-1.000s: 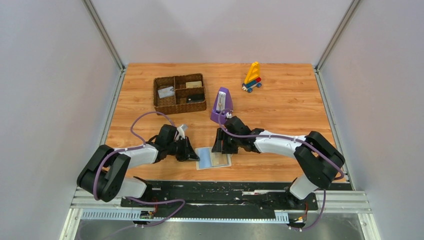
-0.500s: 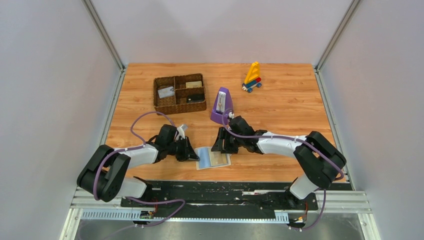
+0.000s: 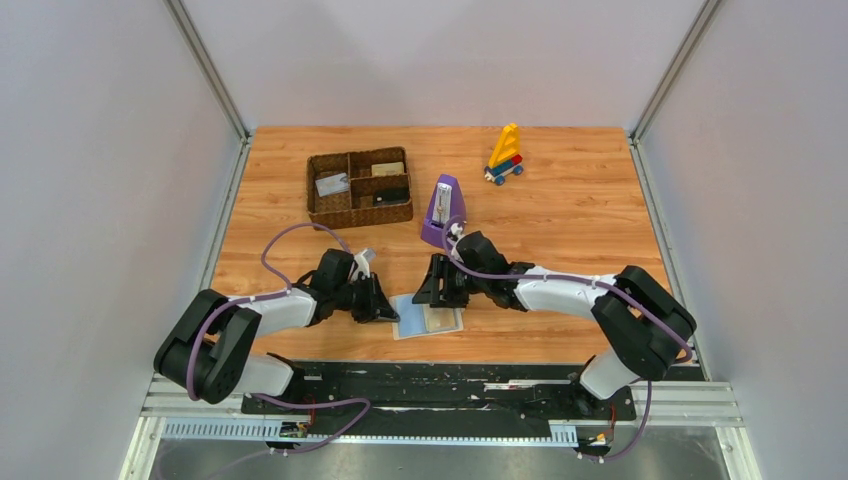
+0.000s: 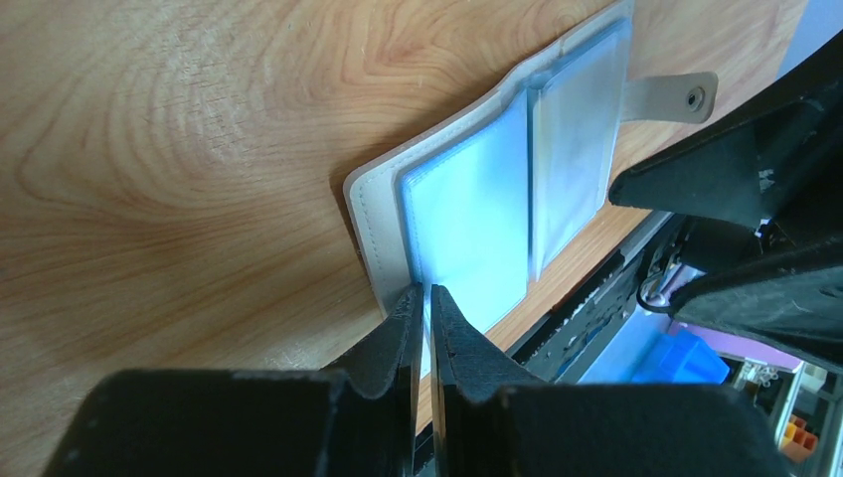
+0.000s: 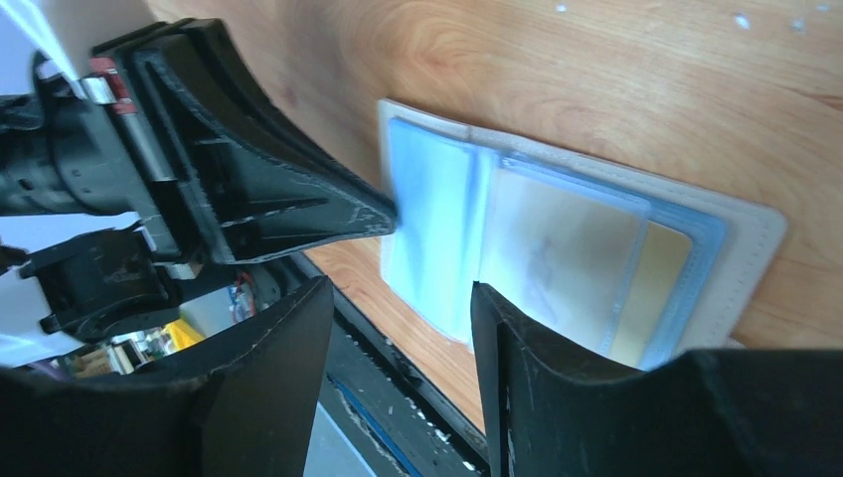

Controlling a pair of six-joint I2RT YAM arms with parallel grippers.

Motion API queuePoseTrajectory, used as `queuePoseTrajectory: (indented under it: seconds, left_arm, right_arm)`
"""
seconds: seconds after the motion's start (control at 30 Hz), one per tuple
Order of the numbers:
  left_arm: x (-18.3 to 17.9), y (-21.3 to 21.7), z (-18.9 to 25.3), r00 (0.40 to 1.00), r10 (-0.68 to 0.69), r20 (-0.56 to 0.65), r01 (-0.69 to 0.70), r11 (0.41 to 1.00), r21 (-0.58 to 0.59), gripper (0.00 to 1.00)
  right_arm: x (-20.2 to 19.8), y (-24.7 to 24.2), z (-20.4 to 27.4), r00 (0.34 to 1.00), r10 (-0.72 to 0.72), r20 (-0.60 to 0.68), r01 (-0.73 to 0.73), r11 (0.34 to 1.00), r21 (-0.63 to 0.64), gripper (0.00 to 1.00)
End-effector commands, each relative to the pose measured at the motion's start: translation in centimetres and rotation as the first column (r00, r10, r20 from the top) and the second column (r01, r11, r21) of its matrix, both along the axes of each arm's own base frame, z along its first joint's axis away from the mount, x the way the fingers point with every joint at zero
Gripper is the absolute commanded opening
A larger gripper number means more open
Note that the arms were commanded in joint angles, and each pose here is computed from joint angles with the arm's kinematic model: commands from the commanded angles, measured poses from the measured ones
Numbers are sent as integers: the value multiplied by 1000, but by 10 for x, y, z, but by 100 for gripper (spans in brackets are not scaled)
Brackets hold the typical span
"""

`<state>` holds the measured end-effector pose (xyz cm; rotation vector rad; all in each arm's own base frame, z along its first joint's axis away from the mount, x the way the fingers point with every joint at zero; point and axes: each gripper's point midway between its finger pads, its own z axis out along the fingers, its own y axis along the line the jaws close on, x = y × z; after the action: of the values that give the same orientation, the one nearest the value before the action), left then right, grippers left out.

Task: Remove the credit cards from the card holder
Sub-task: Remove the credit card from the card holder.

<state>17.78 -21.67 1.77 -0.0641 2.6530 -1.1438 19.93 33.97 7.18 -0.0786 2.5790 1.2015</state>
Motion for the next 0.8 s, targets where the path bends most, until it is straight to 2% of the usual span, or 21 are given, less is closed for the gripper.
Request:
queuePoseTrajectory:
  seconds: [0.0, 0.07, 0.3, 0.4, 0.47, 0.63, 0.77]
  left_arm:
    - [-1, 8, -11, 1000, 9, 9, -10, 998, 61, 15]
    - [-1, 8, -10, 1000, 9, 11, -10, 998, 61, 15]
    - [0, 8, -6, 1000, 14, 19, -15, 998, 57, 15]
    - [0, 7, -5, 1000, 11, 20, -12, 999, 52, 15]
    - [0, 7, -5, 1000, 11, 19, -12, 999, 52, 15]
    - [-2, 8, -5, 1000, 11, 19, -12, 998, 54, 15]
    - [-3, 9, -6, 1000, 12, 16, -13, 998, 55, 15]
  right_arm:
    - [15, -9, 6, 996, -42, 74, 48, 996, -73, 54]
    - [18, -18, 2, 995, -54, 89, 66, 988, -140, 54]
    - [22, -25, 1, 986, -65, 154, 103, 962, -255, 59]
    - [20, -22, -5, 984, -49, 172, 102, 944, -315, 64]
    - [22, -24, -11, 980, -51, 193, 121, 920, -372, 68]
    - [22, -32, -25, 972, -47, 228, 160, 847, -507, 68]
    - [17, -34, -38, 978, -35, 204, 145, 819, -555, 69]
